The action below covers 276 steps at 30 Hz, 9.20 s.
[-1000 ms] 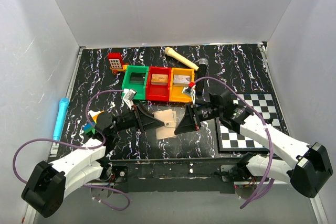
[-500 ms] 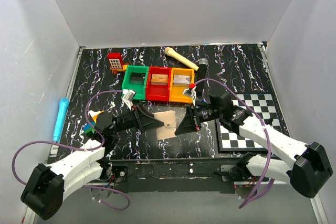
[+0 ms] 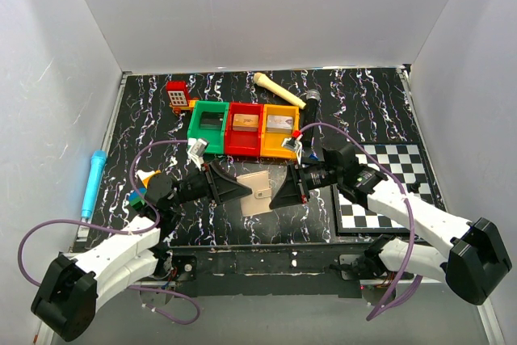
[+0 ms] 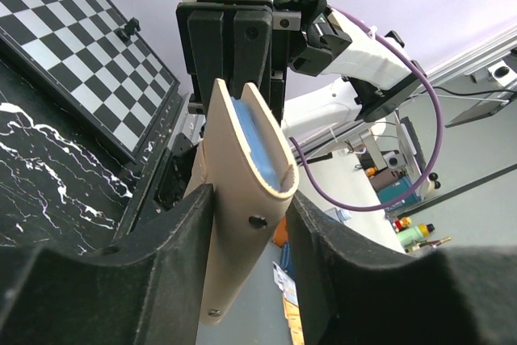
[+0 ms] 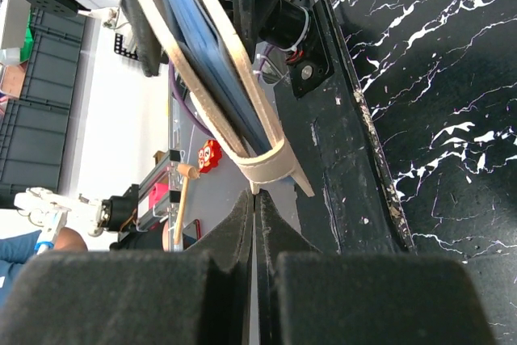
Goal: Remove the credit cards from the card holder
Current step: Open the card holder.
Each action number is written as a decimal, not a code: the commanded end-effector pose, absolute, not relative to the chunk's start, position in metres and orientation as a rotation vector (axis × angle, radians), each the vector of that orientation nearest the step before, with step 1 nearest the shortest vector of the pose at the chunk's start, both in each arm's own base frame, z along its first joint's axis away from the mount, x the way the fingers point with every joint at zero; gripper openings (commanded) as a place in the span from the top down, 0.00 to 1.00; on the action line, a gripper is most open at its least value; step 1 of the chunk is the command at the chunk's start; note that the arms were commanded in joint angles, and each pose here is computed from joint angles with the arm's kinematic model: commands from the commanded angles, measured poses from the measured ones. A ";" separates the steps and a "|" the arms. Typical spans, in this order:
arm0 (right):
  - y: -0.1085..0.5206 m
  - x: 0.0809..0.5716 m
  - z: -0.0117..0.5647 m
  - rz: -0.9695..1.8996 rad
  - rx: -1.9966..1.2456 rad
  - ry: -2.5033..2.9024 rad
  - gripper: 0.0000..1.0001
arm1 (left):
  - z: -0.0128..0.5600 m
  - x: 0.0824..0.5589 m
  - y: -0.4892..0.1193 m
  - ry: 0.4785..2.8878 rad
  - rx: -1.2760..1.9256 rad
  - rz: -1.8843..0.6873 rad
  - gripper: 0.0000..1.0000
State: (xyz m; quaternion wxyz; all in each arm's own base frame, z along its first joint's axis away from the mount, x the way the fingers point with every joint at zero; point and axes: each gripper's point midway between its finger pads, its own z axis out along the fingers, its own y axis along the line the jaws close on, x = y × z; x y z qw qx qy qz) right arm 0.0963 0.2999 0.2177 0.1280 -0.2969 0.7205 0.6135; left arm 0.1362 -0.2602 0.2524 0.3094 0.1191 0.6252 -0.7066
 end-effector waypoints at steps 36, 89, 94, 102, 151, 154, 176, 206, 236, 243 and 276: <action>0.229 0.143 0.242 0.810 -0.703 2.207 0.13 | 0.238 0.191 -0.243 2.000 0.061 -1.378 1.00; 0.312 0.160 0.228 0.397 -0.633 2.133 0.39 | 0.253 0.191 -0.271 2.189 -0.405 -0.911 1.00; 0.312 0.162 0.222 0.347 -0.648 2.150 0.45 | 0.255 0.189 -0.276 2.189 -0.386 -0.942 1.00; 0.310 0.166 0.217 0.288 -0.652 2.159 0.48 | 0.258 0.187 -0.280 2.183 -0.370 -0.969 1.00; 0.304 0.177 0.214 0.252 -0.676 2.159 0.99 | 0.266 0.179 -0.285 2.159 -0.293 -0.993 1.00; 0.303 0.176 0.219 0.285 -0.685 2.129 0.99 | 0.263 0.179 -0.282 2.161 -0.299 -0.978 1.00; 0.293 0.173 0.232 0.357 -0.662 2.093 0.99 | 0.248 0.177 -0.272 2.180 -0.316 -0.936 1.00; 0.280 0.178 0.234 0.371 -0.605 2.106 0.99 | 0.245 0.174 -0.264 2.170 -0.285 -0.927 1.00; 0.311 0.094 0.313 1.159 -0.946 1.873 0.62 | 0.293 0.149 -0.278 1.824 0.533 -1.389 1.00; 0.291 0.112 0.294 1.089 -0.837 1.939 0.68 | 0.299 0.136 -0.276 1.750 0.631 -1.429 1.00; 0.259 0.095 0.323 1.301 -0.763 1.841 0.64 | 0.334 0.072 -0.266 1.231 1.074 -2.019 1.00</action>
